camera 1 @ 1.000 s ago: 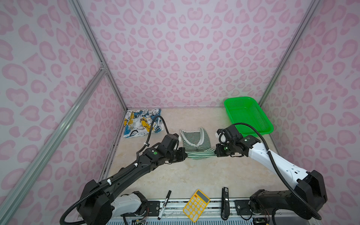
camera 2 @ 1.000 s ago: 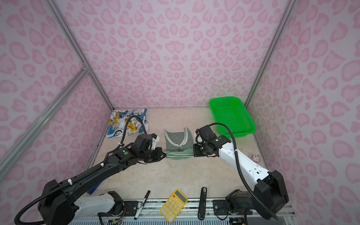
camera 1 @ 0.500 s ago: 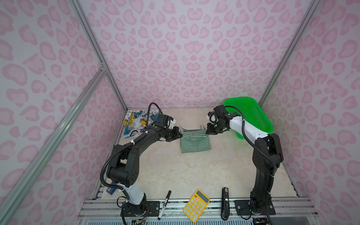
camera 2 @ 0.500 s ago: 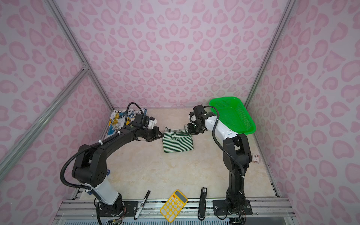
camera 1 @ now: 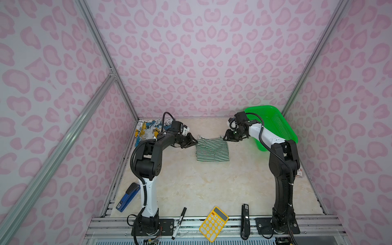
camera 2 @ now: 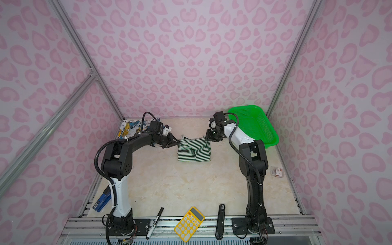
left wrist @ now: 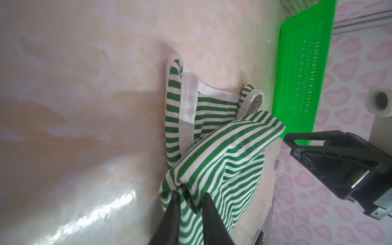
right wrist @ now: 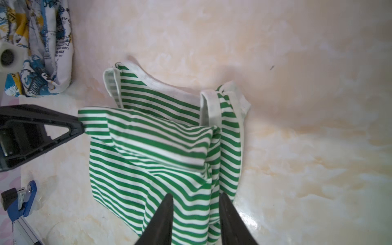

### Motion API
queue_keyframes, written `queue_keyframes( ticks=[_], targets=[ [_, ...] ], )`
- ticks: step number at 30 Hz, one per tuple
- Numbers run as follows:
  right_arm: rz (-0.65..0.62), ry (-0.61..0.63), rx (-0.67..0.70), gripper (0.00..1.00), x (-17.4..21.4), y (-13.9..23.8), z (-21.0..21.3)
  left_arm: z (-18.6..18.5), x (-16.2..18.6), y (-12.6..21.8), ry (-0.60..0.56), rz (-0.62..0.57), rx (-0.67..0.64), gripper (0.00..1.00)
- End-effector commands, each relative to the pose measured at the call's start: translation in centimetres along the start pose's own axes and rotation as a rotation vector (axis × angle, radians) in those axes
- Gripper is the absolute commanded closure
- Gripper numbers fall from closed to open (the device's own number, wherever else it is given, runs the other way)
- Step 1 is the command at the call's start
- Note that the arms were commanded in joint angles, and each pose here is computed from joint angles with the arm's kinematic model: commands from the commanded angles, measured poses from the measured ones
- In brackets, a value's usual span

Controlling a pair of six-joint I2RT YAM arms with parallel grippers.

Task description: Fold and stack the mixed laundry pile

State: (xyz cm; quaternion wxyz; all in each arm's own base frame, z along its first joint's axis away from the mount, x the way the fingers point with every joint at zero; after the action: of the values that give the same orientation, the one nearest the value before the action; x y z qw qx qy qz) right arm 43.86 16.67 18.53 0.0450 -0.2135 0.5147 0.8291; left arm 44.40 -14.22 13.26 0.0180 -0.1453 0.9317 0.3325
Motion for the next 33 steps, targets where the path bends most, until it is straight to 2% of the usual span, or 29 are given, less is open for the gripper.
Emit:
queue_keyframes(
  ticks=[1, 3, 5, 9, 13, 19, 21, 26, 28, 33],
  targets=[
    [-0.018, 0.102, 0.027, 0.62, 0.4, 0.3, 1.0, -1.6, -1.2, 0.2, -0.071, -0.04, 0.165, 0.52],
    [0.001, 0.148, 0.043, 0.59, 1.1, 0.0, 1.7, -2.1, -1.6, 1.0, -0.096, -0.07, 0.194, 0.39],
    [0.014, 0.173, 0.065, 0.57, 1.7, -0.5, 2.0, -2.5, -1.8, 2.0, -0.109, -0.099, 0.202, 0.34],
    [0.019, 0.177, 0.13, 0.55, 1.8, -1.5, 1.4, -2.1, -1.3, 4.0, -0.103, -0.154, 0.108, 0.34],
    [0.0, 0.216, 0.17, 0.47, 1.2, -2.2, 0.9, -1.1, 0.5, 5.1, -0.122, -0.168, -0.004, 0.34],
    [-0.012, 0.243, 0.129, 0.47, -0.3, -3.9, -0.1, -0.3, 2.7, 6.0, -0.129, -0.165, -0.067, 0.35],
    [-0.021, 0.239, 0.094, 0.53, -0.7, -4.3, -0.3, -0.1, 3.2, 6.2, -0.133, -0.159, -0.076, 0.35],
    [-0.031, 0.216, 0.061, 0.9, -1.0, -4.1, -0.2, 0.4, 3.9, 6.4, -0.143, -0.151, -0.113, 0.36],
    [-0.053, 0.206, 0.059, 0.99, -0.9, -3.1, 0.2, 0.6, 3.8, 6.2, -0.143, -0.149, -0.114, 0.37],
    [-0.129, 0.182, 0.09, 1.0, -0.5, 0.1, 1.0, 0.5, 3.5, 5.9, -0.152, -0.142, -0.093, 0.39]
  ],
)
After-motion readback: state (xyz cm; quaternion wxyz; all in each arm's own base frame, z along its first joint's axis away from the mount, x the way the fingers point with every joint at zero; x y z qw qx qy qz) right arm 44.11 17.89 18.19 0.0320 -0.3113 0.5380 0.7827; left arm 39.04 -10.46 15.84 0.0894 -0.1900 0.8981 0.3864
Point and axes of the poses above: each gripper's point midway between its finger pads, its own y axis back along the fingers, its own z axis along the line the jaws close on, x = y × z, the point moved 10 cm from there along y, back along the fingers, and after that the axes turned 5 degrees about y, right-handed, at the moved point
